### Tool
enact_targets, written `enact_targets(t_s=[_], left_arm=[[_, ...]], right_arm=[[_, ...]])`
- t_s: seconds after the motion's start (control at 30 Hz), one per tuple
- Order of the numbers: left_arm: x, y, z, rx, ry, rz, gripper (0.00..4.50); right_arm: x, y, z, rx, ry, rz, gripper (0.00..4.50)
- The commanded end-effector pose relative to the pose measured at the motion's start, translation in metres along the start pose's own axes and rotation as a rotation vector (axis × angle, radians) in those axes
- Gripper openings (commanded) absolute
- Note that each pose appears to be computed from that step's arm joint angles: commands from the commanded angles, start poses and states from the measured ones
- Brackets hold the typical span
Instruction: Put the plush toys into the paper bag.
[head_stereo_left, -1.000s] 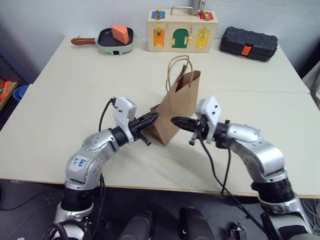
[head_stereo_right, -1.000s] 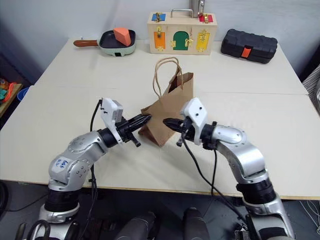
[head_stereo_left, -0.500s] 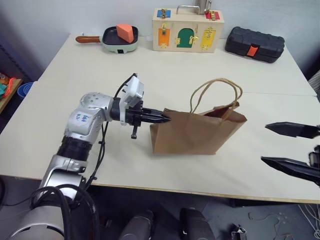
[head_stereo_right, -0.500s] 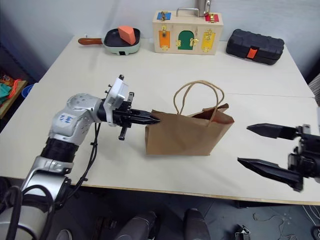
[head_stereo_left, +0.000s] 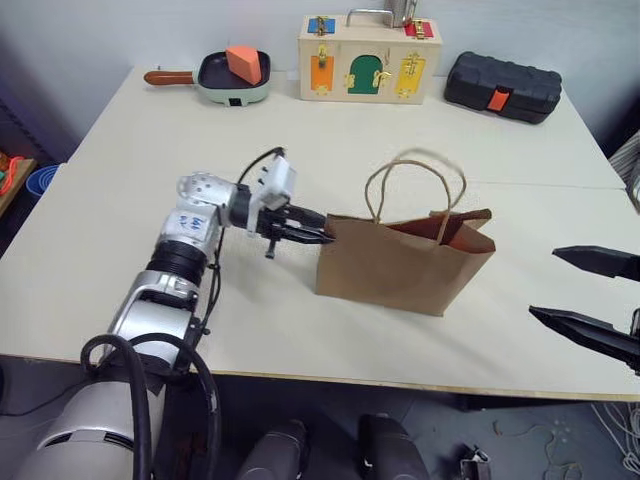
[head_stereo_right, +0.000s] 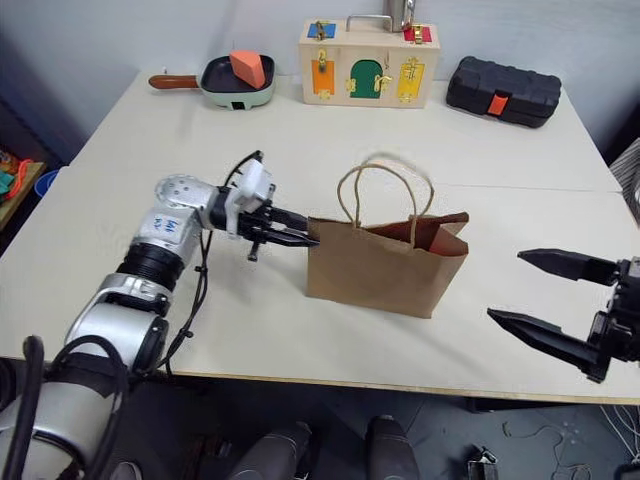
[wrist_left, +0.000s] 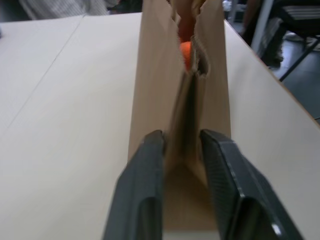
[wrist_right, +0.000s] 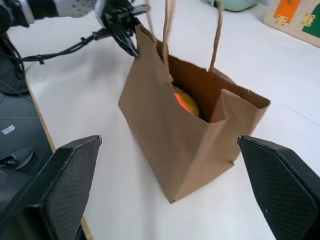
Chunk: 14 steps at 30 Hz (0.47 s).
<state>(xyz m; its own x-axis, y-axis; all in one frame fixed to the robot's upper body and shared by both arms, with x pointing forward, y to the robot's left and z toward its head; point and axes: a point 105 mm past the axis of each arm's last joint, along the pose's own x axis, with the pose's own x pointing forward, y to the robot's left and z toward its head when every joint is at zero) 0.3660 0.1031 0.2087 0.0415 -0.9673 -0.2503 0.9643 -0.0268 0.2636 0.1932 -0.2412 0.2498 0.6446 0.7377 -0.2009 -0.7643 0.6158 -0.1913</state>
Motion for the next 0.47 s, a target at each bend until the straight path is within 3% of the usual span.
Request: enact_targets(t_s=[0.03, 0.2, 0.33, 0.47], left_arm=[[-0.044, -0.012, 0.028, -0.012, -0.033, 0.092, 2.47], [-0.103, -0.073, 0.05, -0.161, 0.019, 0.206, 4.06], [-0.128, -0.12, 0.064, -0.244, 0.063, 0.254, 4.06], [-0.132, -0.13, 0.066, -0.23, 0.086, 0.331, 4.06]], right_arm=[[-0.001, -0.013, 0.005, -0.044, -0.002, 0.012, 4.5], [0.004, -0.034, 0.007, -0.04, -0.006, 0.092, 4.5], [0.008, -0.048, 0.011, -0.032, -0.008, 0.176, 4.5], [0.014, -0.065, 0.014, -0.029, -0.019, 0.207, 4.5]])
